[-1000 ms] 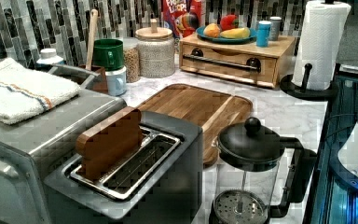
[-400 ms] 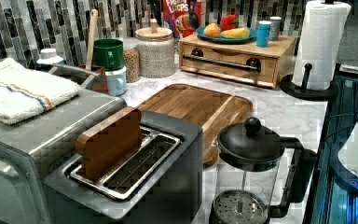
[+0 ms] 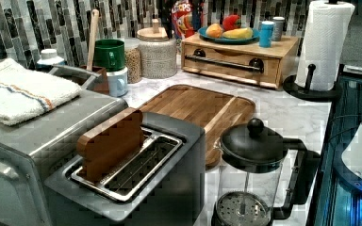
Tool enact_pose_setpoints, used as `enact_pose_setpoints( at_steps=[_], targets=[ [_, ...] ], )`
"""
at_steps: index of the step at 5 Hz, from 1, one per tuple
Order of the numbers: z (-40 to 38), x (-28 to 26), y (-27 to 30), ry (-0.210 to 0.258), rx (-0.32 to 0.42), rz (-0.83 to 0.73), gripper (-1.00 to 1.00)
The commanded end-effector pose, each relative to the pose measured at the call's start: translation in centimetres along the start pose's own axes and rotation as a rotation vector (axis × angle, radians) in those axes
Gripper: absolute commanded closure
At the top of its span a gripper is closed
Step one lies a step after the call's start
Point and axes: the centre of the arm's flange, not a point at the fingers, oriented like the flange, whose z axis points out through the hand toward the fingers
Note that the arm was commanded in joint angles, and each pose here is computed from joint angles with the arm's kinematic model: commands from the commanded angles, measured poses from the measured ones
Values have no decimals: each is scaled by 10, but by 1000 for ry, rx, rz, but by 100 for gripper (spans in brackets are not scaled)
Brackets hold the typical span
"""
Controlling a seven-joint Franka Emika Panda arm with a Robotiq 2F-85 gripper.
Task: Open the drawer.
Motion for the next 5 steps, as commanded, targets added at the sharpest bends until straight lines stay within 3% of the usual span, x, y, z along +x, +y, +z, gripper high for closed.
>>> enact_pose_setpoints(
  at_steps=[1, 5],
  targets=[
    [39, -1, 89, 12, -46, -233, -100],
    [89, 4, 148, 85, -101, -320, -100]
  ],
)
